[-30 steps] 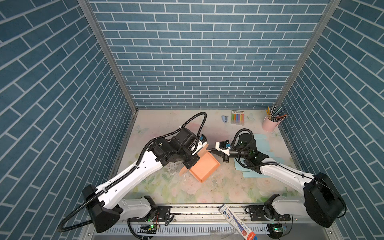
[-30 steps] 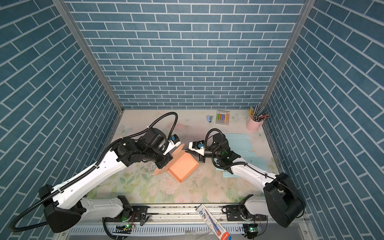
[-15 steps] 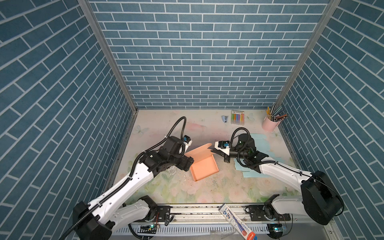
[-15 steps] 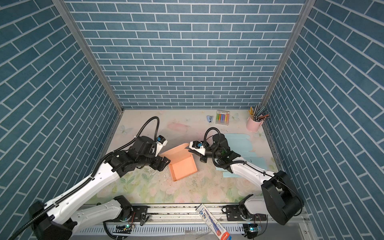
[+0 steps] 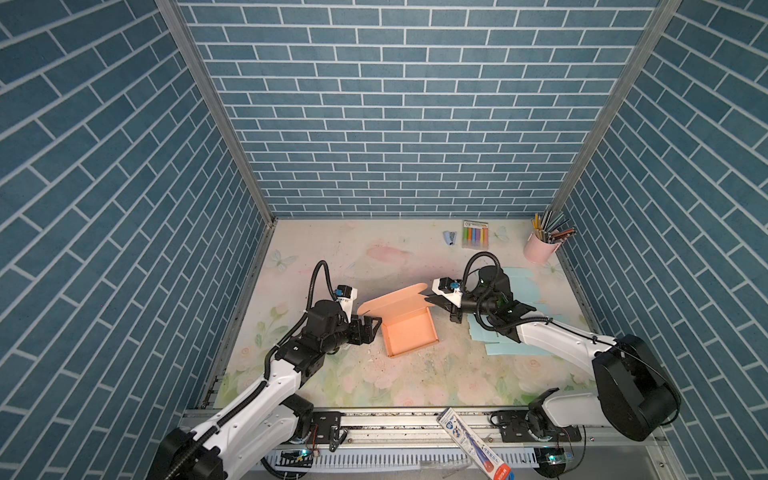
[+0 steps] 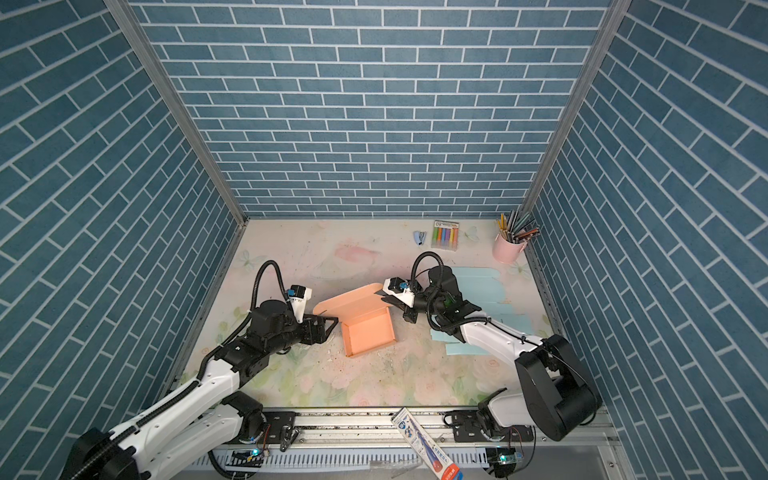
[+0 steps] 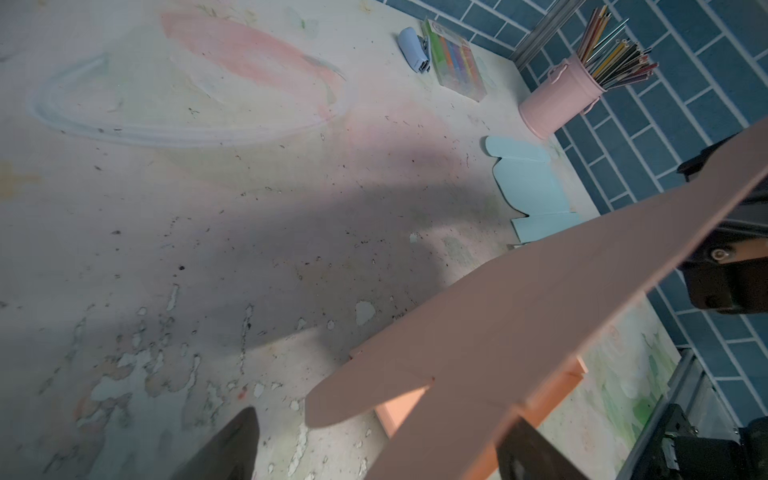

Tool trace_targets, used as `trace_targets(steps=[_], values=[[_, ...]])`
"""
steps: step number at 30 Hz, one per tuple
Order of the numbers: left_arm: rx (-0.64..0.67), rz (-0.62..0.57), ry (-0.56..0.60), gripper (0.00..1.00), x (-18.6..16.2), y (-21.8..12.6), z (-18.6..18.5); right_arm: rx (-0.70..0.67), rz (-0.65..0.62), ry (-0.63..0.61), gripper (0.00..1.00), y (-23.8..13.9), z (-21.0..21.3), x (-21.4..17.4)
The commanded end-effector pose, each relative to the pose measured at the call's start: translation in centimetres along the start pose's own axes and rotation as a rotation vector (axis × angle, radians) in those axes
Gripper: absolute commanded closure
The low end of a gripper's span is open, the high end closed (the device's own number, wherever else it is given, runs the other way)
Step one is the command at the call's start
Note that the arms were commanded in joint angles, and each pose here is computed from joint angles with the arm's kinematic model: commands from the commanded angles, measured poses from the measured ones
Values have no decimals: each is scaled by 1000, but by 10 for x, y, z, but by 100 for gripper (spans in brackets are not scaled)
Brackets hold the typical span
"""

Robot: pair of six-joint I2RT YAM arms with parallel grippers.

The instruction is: Fold the paper box

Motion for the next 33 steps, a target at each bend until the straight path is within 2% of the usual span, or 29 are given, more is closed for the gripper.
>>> trace_targets(steps=[1,4,9,14,21,33], values=[[-147,-166,29,12,16,-1,-12,15,-18,10,100,0,0,-1],[-180,-176,53,12,13,2,-13,5,-14,19,100,0,-2,-2],[-184,-168,64,19,14,3,-14,-13,-10,26,100,-1,-5,-3],[-176,-173,72,41,13,1,-13,-21,-16,30,99,-3,-6,-1],[-121,-140,47,55,4,3,-7,-60,0,34,100,-3,-10,-2],[-73,-104,53,60,-9,6,-3,-93,6,42,100,-5,-13,-1]])
Point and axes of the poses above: each gripper's point midway between its finger pads, its own y axis out along the fingers, its own z axis along the line the jaws close on, x = y × z, the point moved 8 cm from there along -y, back along the fingers, and after that the axes turned 4 degrees about y, right-handed, at the moved point
